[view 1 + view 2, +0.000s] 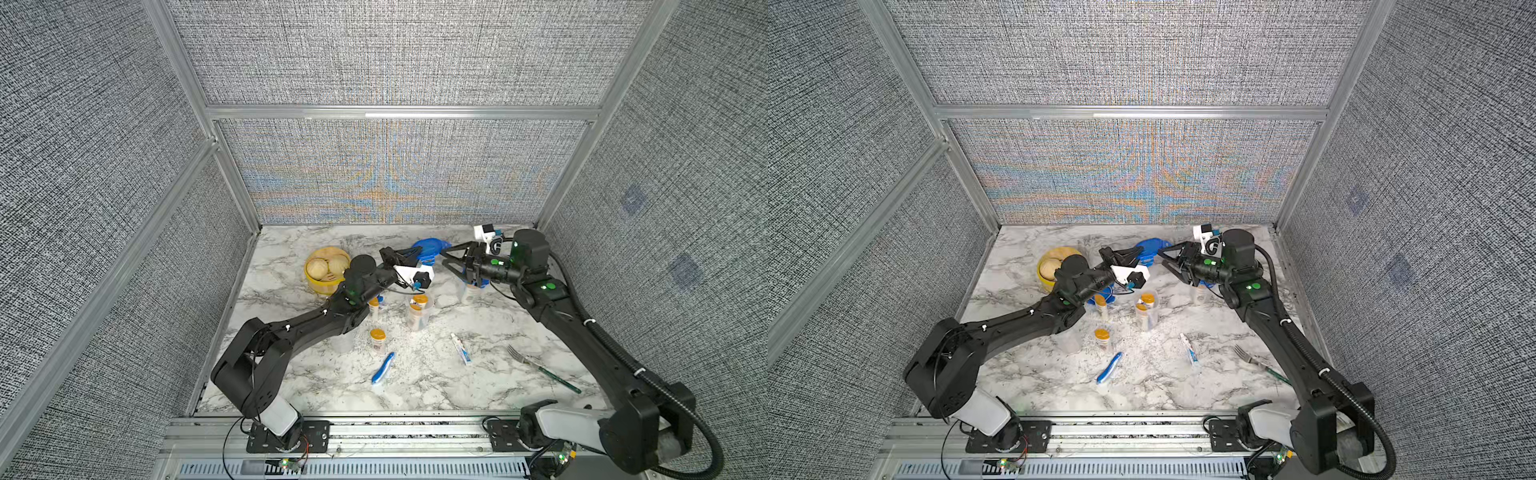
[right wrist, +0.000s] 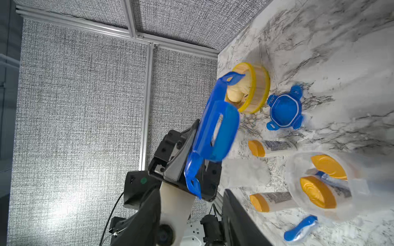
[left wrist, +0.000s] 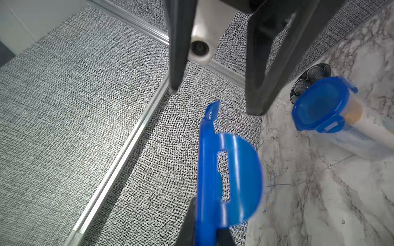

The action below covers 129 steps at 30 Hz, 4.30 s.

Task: Pack away toiletry kits
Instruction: Close the lid on the container.

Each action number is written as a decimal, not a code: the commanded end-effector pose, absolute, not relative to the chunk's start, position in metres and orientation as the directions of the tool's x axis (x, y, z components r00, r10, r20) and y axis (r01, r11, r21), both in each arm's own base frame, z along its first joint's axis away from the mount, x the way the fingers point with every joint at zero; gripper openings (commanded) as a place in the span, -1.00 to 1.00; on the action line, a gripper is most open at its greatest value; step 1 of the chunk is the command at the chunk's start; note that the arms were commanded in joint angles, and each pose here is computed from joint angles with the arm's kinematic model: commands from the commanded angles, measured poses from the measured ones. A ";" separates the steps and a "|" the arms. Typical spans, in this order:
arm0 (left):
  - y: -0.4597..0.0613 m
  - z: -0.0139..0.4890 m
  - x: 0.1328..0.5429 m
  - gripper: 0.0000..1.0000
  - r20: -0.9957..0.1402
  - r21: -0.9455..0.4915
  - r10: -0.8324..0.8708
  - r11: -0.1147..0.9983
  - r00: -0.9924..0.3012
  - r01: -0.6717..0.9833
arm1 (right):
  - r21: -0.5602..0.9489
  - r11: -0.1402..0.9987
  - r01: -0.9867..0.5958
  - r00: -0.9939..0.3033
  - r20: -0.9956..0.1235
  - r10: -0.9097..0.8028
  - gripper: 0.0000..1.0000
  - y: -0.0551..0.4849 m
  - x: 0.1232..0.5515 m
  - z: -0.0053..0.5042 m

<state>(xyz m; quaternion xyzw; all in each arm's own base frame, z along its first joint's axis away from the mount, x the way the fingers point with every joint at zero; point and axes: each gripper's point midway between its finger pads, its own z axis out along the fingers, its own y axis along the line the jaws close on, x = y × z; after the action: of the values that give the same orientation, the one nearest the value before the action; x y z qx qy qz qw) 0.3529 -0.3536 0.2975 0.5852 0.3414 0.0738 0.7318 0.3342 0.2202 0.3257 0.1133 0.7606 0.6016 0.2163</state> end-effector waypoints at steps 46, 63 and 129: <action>-0.266 0.225 0.321 0.85 -0.889 0.048 0.309 0.798 -0.339 0.600 | 0.963 0.261 -0.058 -0.967 -0.119 0.224 -1.00 0.232 0.297 0.218; -0.294 0.191 0.335 0.74 -0.830 0.014 0.373 0.758 -0.416 0.652 | 0.963 0.269 0.003 -0.965 -0.068 0.252 -1.00 0.235 0.315 0.183; -0.223 0.200 0.335 0.64 -0.786 -0.121 0.208 0.872 -0.582 0.475 | 0.128 0.958 -0.256 -0.812 -0.566 -0.141 0.98 0.230 0.296 0.207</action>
<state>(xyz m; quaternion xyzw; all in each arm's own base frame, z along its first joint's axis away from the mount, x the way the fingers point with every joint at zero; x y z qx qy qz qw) 0.3383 -0.2238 0.1982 0.2073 0.8800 -0.1387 0.4041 0.2959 0.2413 0.2164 -0.1074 0.9341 0.1611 0.2999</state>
